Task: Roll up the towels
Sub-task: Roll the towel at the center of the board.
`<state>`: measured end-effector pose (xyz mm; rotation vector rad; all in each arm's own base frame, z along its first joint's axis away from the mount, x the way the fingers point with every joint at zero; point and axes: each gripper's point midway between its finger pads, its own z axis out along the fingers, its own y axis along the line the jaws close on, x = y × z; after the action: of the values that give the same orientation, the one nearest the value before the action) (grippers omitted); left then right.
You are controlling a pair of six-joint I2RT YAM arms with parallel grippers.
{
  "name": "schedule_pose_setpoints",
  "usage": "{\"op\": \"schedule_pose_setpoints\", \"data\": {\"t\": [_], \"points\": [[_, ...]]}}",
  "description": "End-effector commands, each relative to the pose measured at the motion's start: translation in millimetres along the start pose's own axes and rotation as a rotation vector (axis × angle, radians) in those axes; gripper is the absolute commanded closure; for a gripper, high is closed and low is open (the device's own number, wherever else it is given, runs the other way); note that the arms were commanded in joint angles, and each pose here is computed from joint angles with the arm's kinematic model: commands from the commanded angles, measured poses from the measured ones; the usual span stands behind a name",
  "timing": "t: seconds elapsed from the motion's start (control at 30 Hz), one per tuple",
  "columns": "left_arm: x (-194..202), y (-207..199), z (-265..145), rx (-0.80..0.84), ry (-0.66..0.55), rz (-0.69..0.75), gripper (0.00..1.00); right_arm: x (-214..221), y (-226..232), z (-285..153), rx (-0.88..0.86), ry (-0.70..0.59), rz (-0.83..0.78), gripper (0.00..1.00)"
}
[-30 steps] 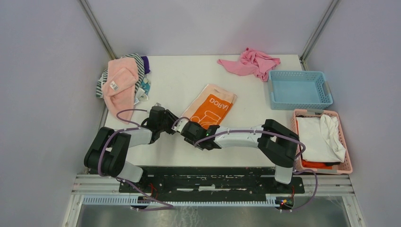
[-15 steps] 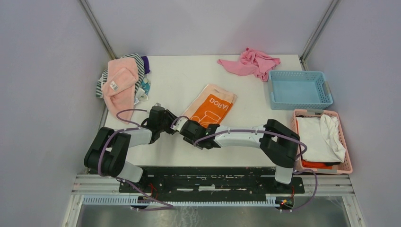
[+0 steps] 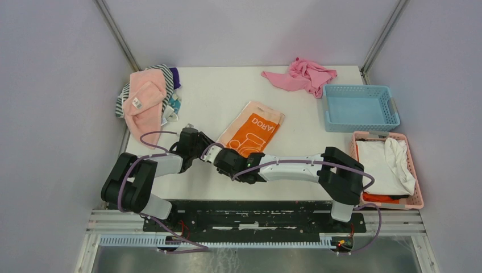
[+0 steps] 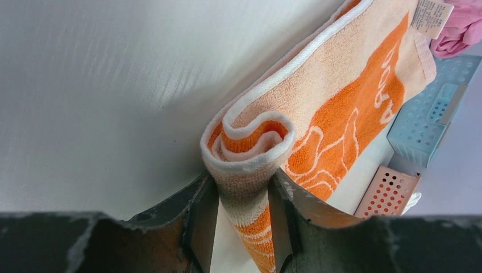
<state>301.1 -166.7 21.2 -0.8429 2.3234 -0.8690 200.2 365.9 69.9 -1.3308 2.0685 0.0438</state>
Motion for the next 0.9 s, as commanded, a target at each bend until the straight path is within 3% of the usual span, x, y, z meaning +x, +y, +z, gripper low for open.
{"op": "schedule_pose_setpoints", "data": {"t": [0.0,0.47,0.87], "points": [[18.2,65.2,-4.3,-0.237,0.042,0.01,0.55,-6.0,0.7,11.7,0.018,0.006,0.005,0.59],[18.3,64.9,-4.8,-0.238,0.045,0.017,0.56,16.8,-15.3,35.7,0.164,0.099,-0.051,0.5],[17.8,65.7,-4.9,-0.243,0.043,0.025,0.56,13.5,-23.5,32.5,0.187,0.081,-0.06,0.46]]}}
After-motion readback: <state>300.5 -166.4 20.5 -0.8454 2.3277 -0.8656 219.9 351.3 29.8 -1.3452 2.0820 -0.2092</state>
